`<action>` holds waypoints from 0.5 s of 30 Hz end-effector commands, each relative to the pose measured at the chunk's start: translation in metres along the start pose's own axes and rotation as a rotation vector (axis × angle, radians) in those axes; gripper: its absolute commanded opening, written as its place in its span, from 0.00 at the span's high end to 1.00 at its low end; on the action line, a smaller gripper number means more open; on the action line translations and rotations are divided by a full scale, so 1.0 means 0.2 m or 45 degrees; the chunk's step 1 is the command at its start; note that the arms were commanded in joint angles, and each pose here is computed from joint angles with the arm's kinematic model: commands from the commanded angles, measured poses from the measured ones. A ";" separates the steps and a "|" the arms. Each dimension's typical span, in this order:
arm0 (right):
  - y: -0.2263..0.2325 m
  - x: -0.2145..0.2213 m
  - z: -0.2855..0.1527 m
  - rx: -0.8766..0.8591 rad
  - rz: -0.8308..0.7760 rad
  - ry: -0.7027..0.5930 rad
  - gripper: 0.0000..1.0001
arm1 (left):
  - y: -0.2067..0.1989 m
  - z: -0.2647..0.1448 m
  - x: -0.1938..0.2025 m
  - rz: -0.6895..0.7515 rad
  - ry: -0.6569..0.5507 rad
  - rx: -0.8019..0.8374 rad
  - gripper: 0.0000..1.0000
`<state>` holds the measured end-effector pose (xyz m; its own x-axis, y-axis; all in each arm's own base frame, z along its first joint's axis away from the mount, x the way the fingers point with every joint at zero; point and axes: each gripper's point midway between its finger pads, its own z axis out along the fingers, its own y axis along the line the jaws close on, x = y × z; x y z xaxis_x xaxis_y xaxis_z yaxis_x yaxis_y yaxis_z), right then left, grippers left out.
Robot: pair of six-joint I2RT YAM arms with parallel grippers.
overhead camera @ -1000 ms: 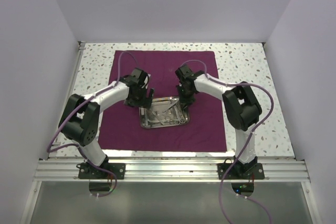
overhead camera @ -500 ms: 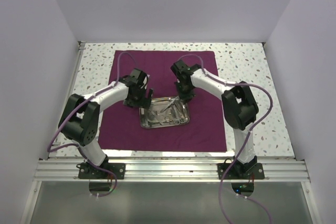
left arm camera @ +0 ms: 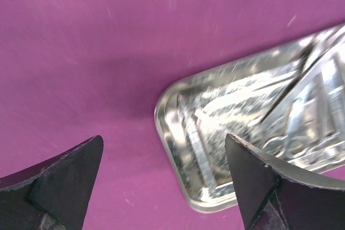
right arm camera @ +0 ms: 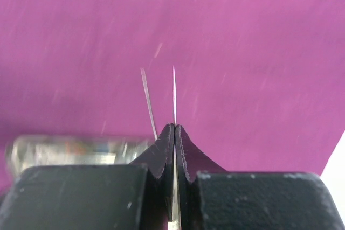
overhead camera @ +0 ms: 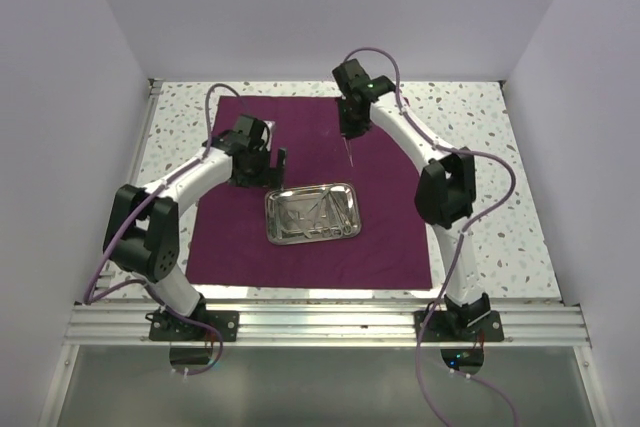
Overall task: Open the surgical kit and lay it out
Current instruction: Place the medical item in the surgical kit.
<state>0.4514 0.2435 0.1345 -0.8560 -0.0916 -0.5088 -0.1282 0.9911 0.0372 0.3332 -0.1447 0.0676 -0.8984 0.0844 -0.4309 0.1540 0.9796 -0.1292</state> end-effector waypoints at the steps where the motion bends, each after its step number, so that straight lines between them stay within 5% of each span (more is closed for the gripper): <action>1: -0.20 -0.14 0.24 0.090 0.150 -0.017 1.00 | -0.11 -0.16 -0.28 -0.009 -0.221 0.128 0.02; 7: -0.33 -0.39 0.45 0.060 0.352 -0.181 1.00 | -0.14 -0.23 -0.38 0.013 -0.286 0.146 0.07; 15: -0.36 -0.48 0.59 0.041 0.365 -0.276 1.00 | -0.16 -0.19 -0.37 -0.009 -0.247 0.168 0.10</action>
<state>0.5760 0.1723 0.0421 -0.8142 0.1899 -0.5487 0.1543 0.9818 0.1109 0.3685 -0.1650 0.1209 -0.8288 0.0488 -0.5574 0.1961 0.9583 -0.2077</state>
